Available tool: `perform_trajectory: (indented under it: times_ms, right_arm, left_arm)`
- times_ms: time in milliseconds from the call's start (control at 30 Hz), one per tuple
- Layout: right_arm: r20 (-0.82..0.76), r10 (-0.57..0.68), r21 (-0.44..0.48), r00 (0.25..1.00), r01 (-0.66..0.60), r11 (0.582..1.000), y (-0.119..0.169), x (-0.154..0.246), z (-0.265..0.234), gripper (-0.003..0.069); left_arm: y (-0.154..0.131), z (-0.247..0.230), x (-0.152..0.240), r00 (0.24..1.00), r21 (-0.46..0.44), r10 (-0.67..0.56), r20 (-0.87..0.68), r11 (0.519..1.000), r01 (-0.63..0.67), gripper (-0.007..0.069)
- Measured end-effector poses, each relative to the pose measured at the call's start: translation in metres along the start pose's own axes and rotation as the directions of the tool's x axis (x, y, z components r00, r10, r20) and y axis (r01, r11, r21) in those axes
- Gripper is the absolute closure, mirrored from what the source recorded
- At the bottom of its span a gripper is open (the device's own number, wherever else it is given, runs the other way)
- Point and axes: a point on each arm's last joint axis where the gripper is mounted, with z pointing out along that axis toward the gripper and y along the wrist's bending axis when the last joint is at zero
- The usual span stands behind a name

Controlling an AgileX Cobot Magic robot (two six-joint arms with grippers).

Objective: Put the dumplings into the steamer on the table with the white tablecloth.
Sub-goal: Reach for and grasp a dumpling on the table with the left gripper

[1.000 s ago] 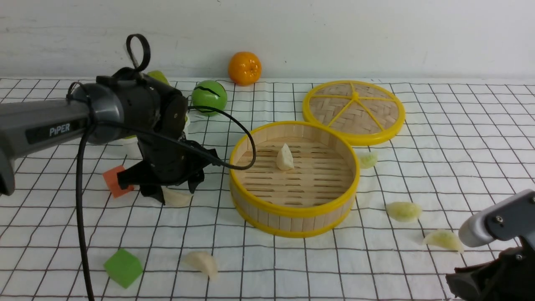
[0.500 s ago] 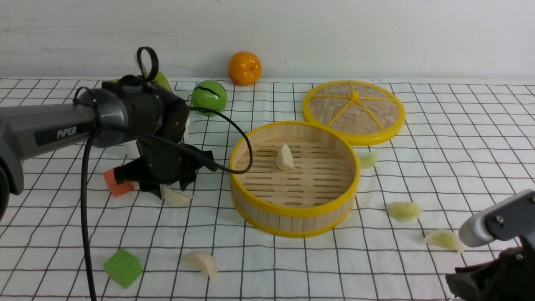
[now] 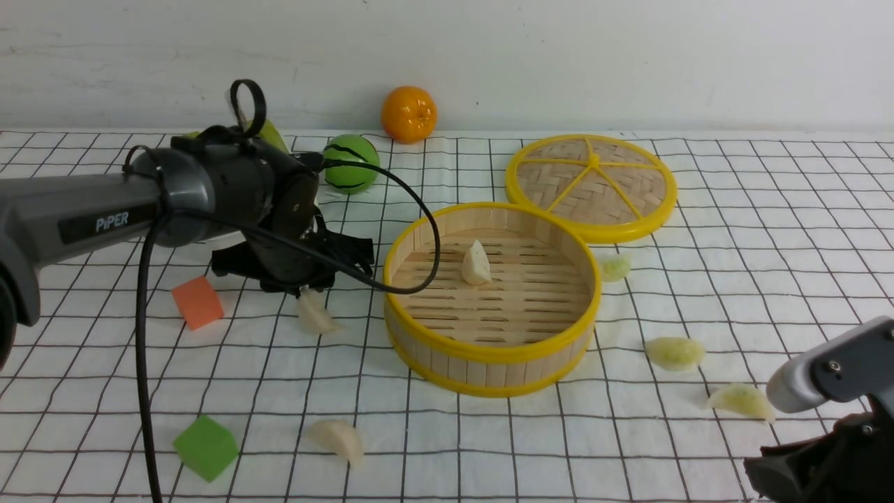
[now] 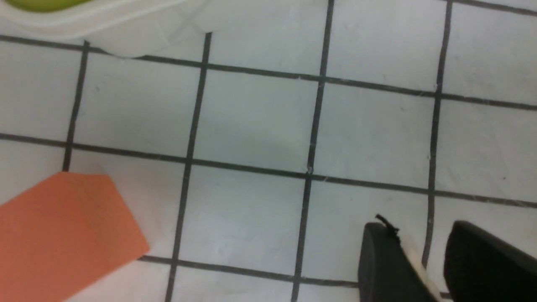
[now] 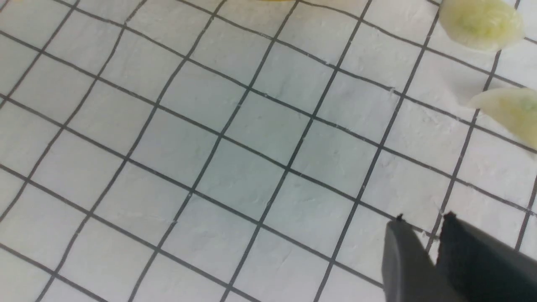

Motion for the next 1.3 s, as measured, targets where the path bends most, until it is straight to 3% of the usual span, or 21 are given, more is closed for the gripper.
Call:
perform_trajectory:
  times_ms: [100,200,333,700,800,1100,1233,1300]
  right_arm:
    - [0.000,0.000,0.000,1.000,0.000,1.000,0.000,0.000,0.000,0.0524]
    - [0.000,0.000,0.000,1.000,0.000,1.000,0.000,0.000,0.000,0.0523]
    - [0.000,0.000,0.000,1.000,0.000,1.000,0.000,0.000,0.000,0.0523]
    - [0.003,0.000,0.000,1.000,0.000,1.000,0.000,0.000,0.000,0.0523]
    - [0.003,0.000,0.000,1.000,0.000,1.000,0.000,0.000,0.000,0.0522]
    - [0.004,0.000,0.000,1.000,0.000,1.000,0.000,0.000,0.000,0.0513]
    - [0.005,0.000,0.000,1.000,0.000,1.000,0.000,0.000,0.000,0.0513]
    - [0.009,0.000,-0.001,1.000,0.000,1.000,0.000,-0.001,0.000,0.0513]
  left_arm:
    - [0.001,0.000,0.002,1.000,-0.010,-0.011,-0.022,1.000,0.011,0.0232]
    - [0.001,0.000,0.006,0.995,-0.018,-0.073,-0.068,0.997,0.072,0.0148]
    - [-0.001,0.000,0.009,0.987,-0.007,-0.131,-0.097,0.991,0.131,0.0135]
    - [-0.001,0.010,0.014,0.983,-0.015,-0.144,-0.116,0.990,0.143,0.0288]
    - [0.000,0.010,0.012,0.988,-0.024,-0.119,-0.100,0.993,0.117,0.0400]
    - [0.000,-0.005,-0.001,0.995,-0.039,-0.058,-0.085,0.998,0.055,0.0400]
    - [-0.007,-0.042,-0.025,0.998,0.034,-0.041,-0.041,0.999,0.042,0.0400]
    - [-0.018,-0.076,-0.047,1.000,0.144,-0.012,0.001,0.990,0.012,0.0400]
